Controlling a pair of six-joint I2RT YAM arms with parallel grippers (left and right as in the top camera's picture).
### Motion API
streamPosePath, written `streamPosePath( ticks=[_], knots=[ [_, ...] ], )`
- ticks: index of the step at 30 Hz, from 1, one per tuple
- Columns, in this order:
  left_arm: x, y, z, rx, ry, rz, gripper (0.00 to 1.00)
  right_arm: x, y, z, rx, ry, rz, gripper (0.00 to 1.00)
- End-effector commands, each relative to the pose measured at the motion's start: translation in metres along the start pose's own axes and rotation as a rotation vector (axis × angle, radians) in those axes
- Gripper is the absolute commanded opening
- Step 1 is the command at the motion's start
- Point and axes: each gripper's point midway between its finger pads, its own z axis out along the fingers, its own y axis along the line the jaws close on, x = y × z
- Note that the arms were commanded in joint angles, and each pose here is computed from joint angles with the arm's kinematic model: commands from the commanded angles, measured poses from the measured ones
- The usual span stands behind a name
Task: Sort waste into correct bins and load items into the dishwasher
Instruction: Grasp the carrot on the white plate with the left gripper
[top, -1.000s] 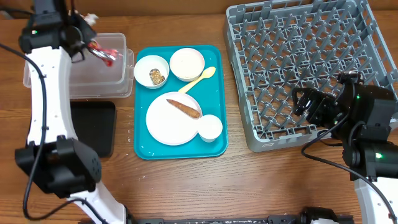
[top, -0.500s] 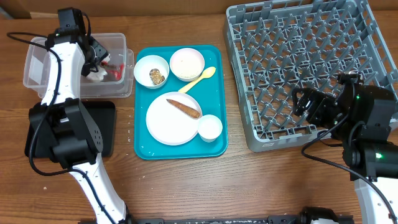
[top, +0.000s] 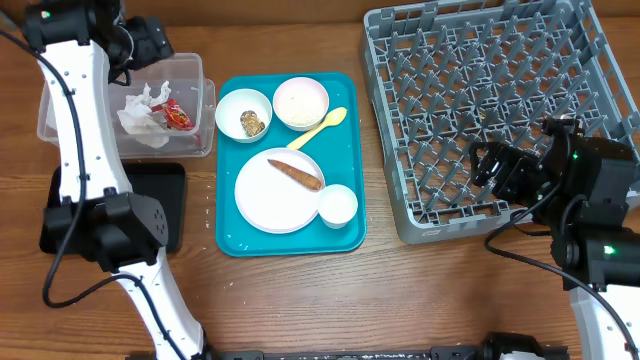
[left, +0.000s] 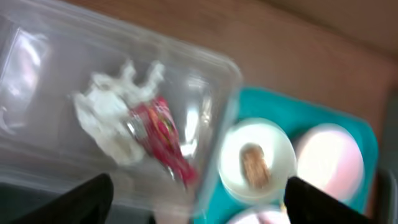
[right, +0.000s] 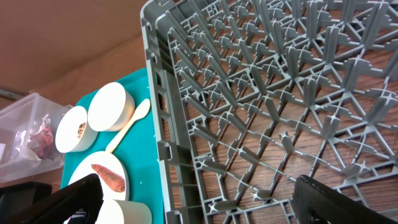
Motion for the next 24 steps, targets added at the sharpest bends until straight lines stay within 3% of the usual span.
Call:
streamPosePath(
  ticks=[1,4,9,14,24],
  knots=[
    [0.037,-0.052,-0.031,0.132,0.102,0.129,0.88,-0.008,0.002,-0.005,0.004,-0.024,-0.009,1.0],
    [0.077,-0.067,-0.032,0.118,0.246,0.123,0.86,-0.008,0.002,-0.005,0.004,-0.023,-0.008,1.0],
    [0.122,-0.118,-0.022,0.153,0.361,0.205,0.86,-0.007,0.002,-0.005,0.005,-0.022,-0.008,1.0],
    [0.17,-0.132,0.003,-0.012,0.466,0.197,0.88,-0.001,-0.001,-0.005,0.014,0.006,0.001,1.0],
    [0.24,-0.15,0.075,-0.081,0.568,0.133,0.74,0.014,-0.011,0.009,0.043,0.09,0.03,1.0]
  ],
)
